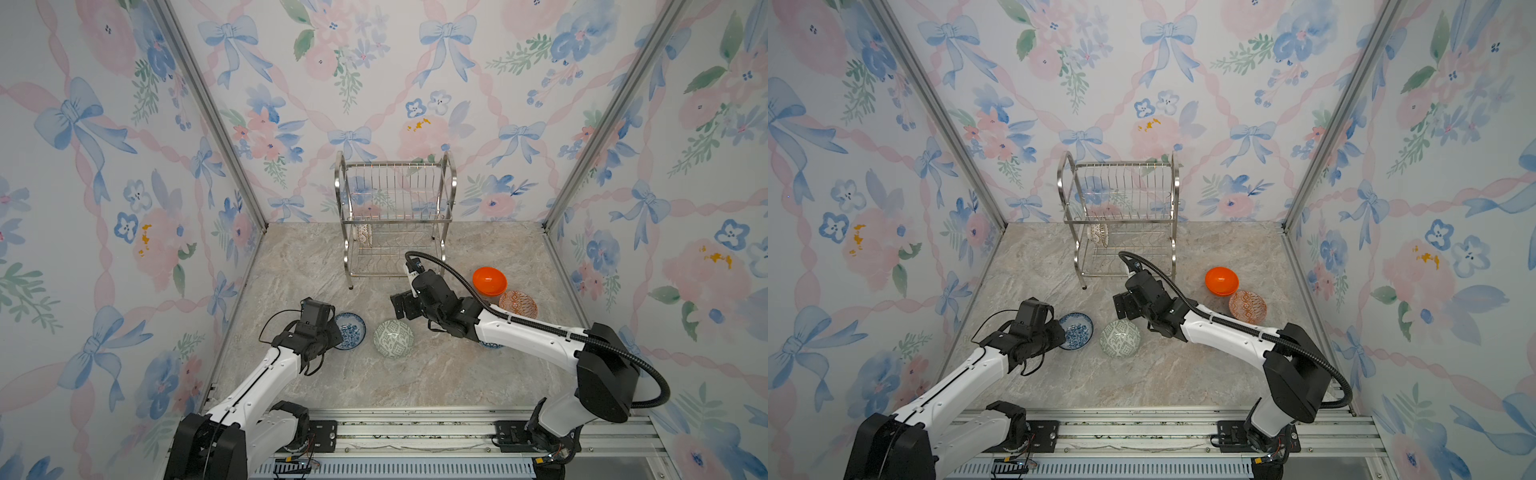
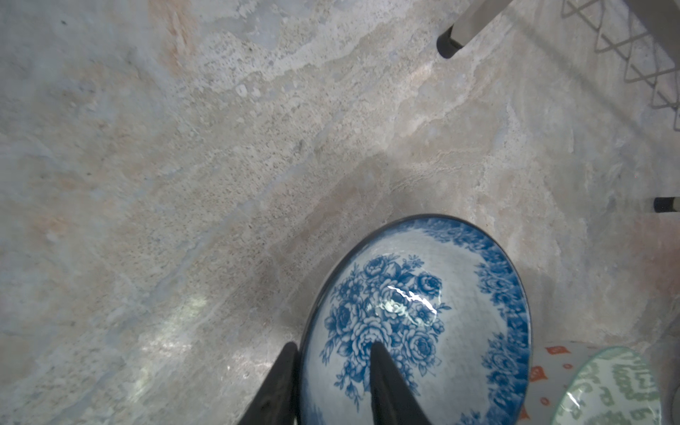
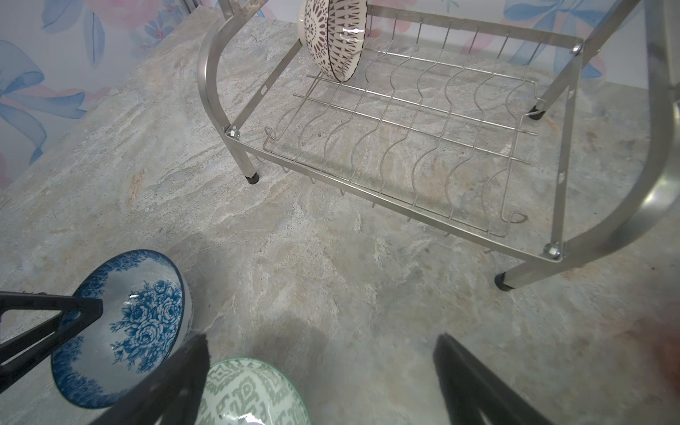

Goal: Load bowls into a dish rack
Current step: Pick up the bowl from the middle-left of the table, then place the bowl at the center of the table, then pick up the bowl from the center of the table.

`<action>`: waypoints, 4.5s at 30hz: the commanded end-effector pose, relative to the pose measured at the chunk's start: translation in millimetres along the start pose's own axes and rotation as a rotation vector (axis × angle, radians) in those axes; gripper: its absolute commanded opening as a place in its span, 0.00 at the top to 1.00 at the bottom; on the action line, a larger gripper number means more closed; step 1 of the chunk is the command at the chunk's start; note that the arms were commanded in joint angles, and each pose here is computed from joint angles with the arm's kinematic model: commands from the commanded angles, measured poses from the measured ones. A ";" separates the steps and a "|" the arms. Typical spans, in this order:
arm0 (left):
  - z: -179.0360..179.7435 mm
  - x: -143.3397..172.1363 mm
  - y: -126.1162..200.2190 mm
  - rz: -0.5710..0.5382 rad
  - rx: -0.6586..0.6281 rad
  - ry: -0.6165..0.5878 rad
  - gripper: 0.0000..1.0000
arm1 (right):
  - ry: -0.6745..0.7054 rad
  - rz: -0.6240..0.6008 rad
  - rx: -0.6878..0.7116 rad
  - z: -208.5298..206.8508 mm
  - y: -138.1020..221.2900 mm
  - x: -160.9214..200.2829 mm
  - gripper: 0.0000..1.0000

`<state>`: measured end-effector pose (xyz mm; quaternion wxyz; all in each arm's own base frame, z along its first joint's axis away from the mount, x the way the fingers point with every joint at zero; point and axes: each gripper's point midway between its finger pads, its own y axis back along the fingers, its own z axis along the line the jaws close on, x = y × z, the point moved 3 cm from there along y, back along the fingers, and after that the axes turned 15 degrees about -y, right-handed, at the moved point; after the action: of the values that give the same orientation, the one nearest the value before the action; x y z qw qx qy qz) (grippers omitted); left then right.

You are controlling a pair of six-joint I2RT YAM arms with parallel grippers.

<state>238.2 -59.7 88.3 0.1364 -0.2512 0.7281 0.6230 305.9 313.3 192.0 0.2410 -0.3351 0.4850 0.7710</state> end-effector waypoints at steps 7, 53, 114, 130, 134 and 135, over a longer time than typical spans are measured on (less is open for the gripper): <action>-10.6 -7.1 -6.4 -0.015 0.045 0.000 0.89 | -0.041 0.010 -0.010 -7.7 7.0 -4.3 0.03; -96.2 -81.1 -37.7 -0.080 0.129 -0.039 0.72 | 0.009 0.119 -0.080 15.3 -13.5 17.1 0.03; 8.2 -71.9 -14.3 -0.134 0.283 0.252 0.02 | 0.382 0.355 0.065 108.2 -118.9 96.9 0.73; 5.5 -73.8 -9.0 -0.147 0.300 0.253 0.03 | 0.314 0.314 -0.084 129.4 -96.1 74.9 1.00; 3.9 -76.5 -4.5 -0.160 0.311 0.252 0.03 | 0.235 0.279 -0.178 133.1 -81.6 58.9 1.00; 3.7 -77.0 -3.6 -0.165 0.312 0.252 0.03 | 0.214 0.267 -0.202 133.2 -77.6 54.7 1.00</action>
<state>306.8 -40.5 120.2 0.1224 -0.3623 0.8016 0.4596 286.9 463.1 102.6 0.0202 -0.3697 0.5377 0.7575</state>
